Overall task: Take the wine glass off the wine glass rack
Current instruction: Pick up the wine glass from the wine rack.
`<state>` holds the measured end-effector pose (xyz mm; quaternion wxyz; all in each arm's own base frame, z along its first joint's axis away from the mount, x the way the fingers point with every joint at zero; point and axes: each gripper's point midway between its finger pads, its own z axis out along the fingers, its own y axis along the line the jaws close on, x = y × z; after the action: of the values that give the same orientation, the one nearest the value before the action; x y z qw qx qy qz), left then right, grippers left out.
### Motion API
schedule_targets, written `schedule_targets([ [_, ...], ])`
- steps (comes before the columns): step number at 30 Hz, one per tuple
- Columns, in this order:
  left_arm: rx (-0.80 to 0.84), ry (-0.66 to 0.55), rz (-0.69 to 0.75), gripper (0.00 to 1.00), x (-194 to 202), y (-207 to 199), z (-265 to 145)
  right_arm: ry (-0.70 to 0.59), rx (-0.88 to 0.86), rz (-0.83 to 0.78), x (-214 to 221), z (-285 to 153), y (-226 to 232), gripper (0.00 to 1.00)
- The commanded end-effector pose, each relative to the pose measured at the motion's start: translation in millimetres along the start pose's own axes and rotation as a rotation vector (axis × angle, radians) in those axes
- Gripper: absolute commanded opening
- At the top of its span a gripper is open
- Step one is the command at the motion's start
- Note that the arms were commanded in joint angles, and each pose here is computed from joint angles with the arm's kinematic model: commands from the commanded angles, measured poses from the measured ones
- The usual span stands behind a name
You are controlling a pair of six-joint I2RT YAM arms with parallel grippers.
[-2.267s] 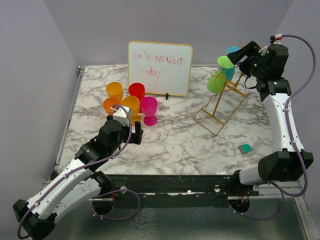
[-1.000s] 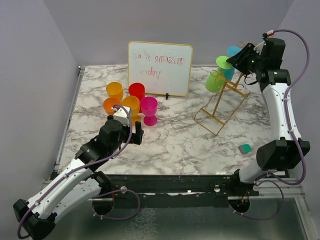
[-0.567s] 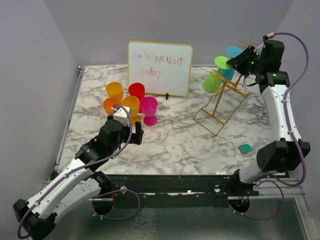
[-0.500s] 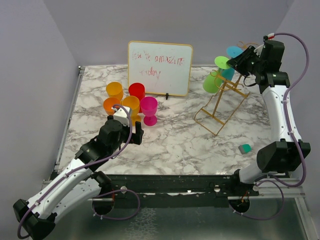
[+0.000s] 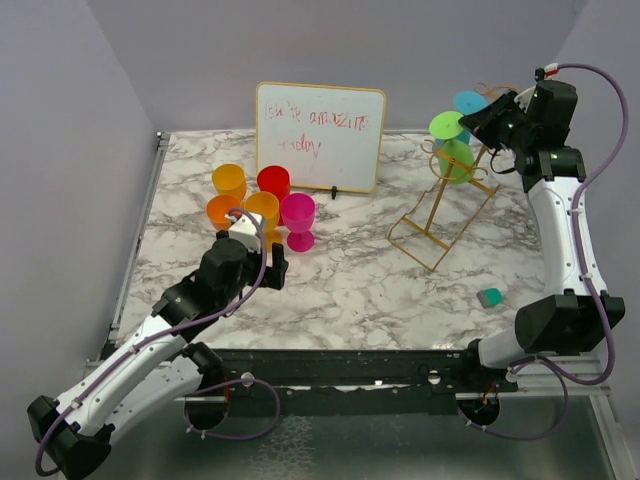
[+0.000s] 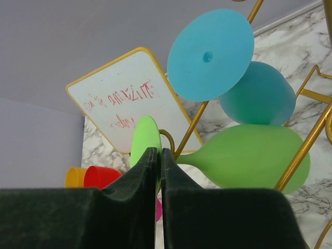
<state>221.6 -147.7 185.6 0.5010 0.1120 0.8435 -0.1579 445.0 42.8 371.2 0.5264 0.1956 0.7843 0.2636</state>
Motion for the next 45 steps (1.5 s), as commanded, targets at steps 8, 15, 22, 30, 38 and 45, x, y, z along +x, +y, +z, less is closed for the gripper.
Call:
schedule_targets([
  [8, 0.024, -0.022, 0.001, 0.99, -7.3, -4.4, -0.6, -0.036, -0.085, 0.095, -1.1, -3.3, 13.8, 0.01],
  [15, 0.025, -0.024, 0.001, 0.99, -7.6, -4.5, -1.0, -0.109, -0.142, 0.186, -11.5, -9.8, 24.4, 0.01],
  [22, 0.026, -0.024, 0.000, 0.99, -8.1, -4.9, -0.8, -0.195, -0.122, 0.243, -20.5, -18.6, 19.4, 0.01],
  [30, 0.026, -0.018, 0.003, 0.99, -6.9, -5.0, 0.0, -0.173, -0.184, 0.284, -18.4, -11.9, 28.1, 0.01],
  [38, 0.029, -0.015, 0.004, 0.99, -6.4, -5.8, 0.6, -0.147, -0.189, 0.278, -16.3, -8.0, 30.1, 0.01],
  [45, 0.030, -0.012, 0.005, 0.99, -5.8, -5.8, 1.1, -0.174, -0.167, 0.282, -24.1, -5.4, 27.6, 0.01],
])
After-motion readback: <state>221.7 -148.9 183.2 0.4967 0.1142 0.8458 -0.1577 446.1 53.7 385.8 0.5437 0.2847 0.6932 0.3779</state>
